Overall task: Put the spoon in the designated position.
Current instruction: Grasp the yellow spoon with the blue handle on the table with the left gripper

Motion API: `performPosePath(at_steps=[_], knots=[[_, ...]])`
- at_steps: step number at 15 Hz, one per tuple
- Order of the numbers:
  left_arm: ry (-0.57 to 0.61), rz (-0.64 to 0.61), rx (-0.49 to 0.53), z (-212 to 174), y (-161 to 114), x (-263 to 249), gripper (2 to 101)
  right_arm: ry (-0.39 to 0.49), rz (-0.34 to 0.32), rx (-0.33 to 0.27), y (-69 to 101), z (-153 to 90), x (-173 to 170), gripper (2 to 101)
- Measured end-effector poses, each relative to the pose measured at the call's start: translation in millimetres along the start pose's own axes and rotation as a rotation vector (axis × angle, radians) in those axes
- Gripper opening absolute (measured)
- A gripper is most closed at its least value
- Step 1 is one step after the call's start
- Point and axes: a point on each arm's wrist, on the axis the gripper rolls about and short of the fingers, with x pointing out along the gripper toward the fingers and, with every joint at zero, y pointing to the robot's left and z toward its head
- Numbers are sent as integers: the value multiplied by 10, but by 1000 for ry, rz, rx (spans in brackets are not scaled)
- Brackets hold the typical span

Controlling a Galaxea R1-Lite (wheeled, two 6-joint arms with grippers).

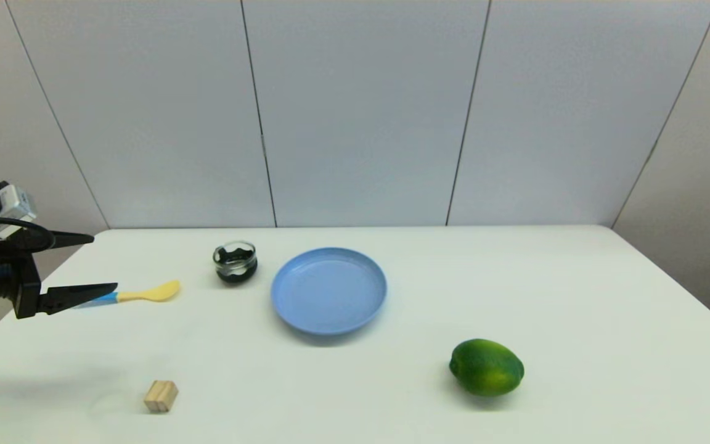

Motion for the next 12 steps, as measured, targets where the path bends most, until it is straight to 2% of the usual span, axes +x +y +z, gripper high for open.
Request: performPosePath(at_steps=[7,12], knots=[[23,67,16,-120,143,-142,979,0,0,0,0,0,0,980],[54,51,45,-270,167,-79,979,0,0,0,0,0,0,980]])
